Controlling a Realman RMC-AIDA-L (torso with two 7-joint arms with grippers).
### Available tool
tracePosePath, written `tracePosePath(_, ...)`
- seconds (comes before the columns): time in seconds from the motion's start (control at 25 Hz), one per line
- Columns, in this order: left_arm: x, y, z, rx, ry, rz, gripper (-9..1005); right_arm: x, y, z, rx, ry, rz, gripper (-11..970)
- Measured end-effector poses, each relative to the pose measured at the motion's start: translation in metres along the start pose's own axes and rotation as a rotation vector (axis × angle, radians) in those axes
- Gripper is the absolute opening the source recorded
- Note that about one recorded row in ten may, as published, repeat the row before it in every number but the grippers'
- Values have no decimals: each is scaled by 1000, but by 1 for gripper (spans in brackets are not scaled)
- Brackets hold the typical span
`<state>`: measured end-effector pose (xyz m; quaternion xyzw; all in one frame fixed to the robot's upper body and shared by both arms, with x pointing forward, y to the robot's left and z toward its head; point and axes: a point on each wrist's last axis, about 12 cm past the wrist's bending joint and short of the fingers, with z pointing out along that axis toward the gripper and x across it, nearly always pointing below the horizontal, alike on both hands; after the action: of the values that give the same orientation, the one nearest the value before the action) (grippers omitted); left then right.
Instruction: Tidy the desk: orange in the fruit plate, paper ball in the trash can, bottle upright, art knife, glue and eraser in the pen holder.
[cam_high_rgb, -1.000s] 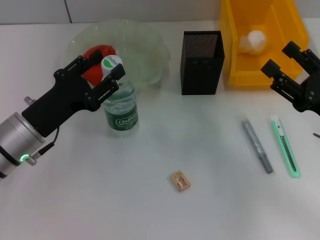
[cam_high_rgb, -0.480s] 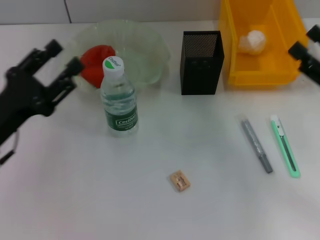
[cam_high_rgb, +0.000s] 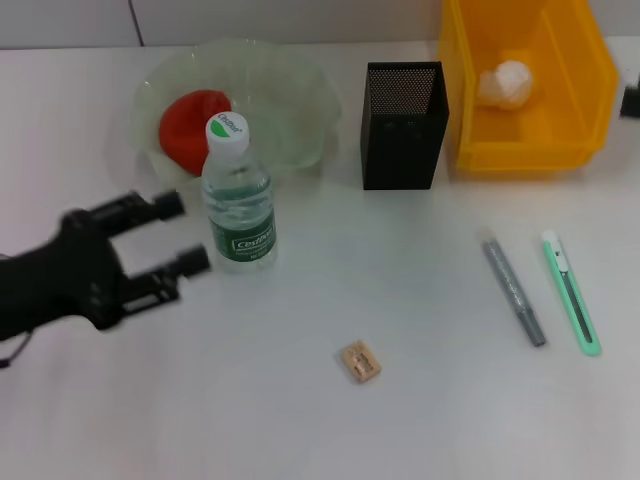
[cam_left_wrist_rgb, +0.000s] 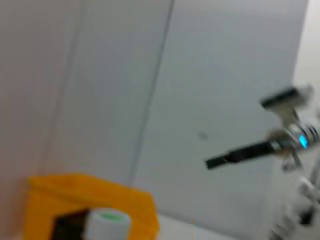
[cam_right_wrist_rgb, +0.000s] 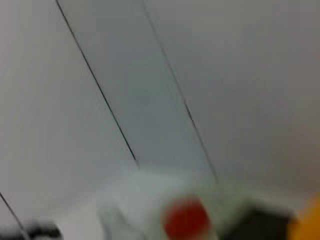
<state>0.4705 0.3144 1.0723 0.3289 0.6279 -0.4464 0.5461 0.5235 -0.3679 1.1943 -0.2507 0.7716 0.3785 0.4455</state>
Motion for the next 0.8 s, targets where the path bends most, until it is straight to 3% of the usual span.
tracePosePath(0.08,2,0,6,36,42,-1,677,-21,7,2,101,174,5,804)
tracePosePath(0.12,3,0,12,70,79,0,685,-35,14,7,208,310,13,804)
tracePosePath(0.36,8,-1,30,160,183,8,829,-57,32,27,391,543,17,804)
tracePosePath(0.64,13,3,39,136,220,13,829,-42,30,71,564,754,24,804)
tracePosePath(0.8,17,4,47,161,284,0,829,-27,23,99,570,795,50,803)
